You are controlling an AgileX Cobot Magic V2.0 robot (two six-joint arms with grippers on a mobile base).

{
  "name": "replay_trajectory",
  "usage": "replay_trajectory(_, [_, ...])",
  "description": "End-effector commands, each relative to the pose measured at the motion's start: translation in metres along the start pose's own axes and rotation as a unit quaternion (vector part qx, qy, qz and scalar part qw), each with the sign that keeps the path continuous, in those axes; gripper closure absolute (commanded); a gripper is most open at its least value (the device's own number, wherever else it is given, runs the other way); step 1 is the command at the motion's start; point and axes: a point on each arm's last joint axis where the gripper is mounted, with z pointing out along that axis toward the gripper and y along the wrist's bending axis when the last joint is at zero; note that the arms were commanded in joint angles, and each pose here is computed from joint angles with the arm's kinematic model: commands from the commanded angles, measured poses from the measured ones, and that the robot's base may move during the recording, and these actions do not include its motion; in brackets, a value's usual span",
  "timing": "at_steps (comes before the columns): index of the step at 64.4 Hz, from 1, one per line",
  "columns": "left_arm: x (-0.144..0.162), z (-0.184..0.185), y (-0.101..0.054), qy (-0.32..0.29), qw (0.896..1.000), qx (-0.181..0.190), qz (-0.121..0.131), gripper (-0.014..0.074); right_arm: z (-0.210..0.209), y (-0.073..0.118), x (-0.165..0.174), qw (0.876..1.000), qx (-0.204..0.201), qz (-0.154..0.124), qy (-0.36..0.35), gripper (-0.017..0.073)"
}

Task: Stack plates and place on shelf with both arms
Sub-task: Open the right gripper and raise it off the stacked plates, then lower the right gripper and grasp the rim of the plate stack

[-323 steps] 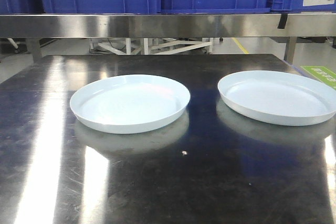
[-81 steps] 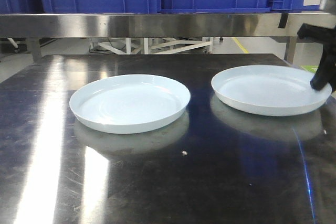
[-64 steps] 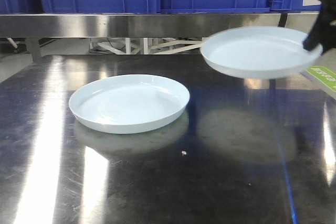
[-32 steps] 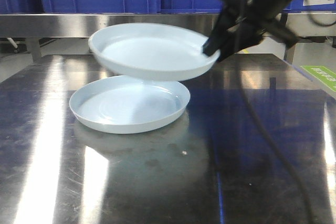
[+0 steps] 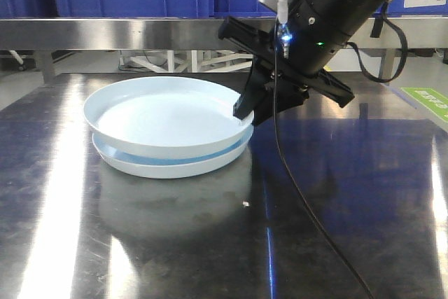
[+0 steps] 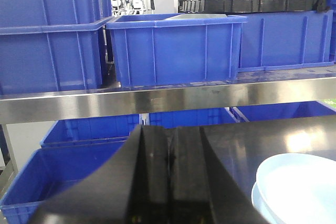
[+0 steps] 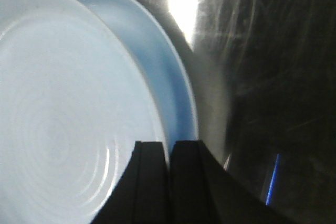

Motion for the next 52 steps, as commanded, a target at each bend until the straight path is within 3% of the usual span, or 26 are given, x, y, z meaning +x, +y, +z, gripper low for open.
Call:
replay_trajectory(1, [-0.019,0.001,0.002,-0.057,0.998,-0.006,-0.005,0.0510,-0.025,0.019,-0.013,0.998,-0.029,-0.002,-0.054,0.0525])
replay_trajectory(11, [-0.019,0.001,0.002,-0.057,0.998,-0.006,-0.005,0.0510,-0.025,0.018,-0.013,0.998,-0.028,-0.003,-0.057,0.0498])
replay_trajectory(24, [-0.019,0.001,0.002,-0.057,0.998,-0.006,-0.005,0.0510,-0.029,0.020,-0.015,0.997,-0.030,-0.005,-0.066,0.0263])
replay_trajectory(28, [-0.019,0.001,0.002,-0.057,0.998,-0.006,-0.005,0.0510,-0.032,0.022,-0.015,0.997,-0.032,-0.006,-0.071,0.0227])
replay_trajectory(41, [-0.019,0.001,0.002,-0.057,0.998,-0.006,-0.005,0.0510,-0.047,0.028,-0.018,0.994,-0.036,-0.017,-0.100,0.0222])
replay_trajectory(52, [-0.019,0.001,0.002,-0.057,0.998,-0.006,-0.005,0.0510,-0.039,0.023,-0.016,0.996,-0.024,-0.020,-0.089,0.0222])
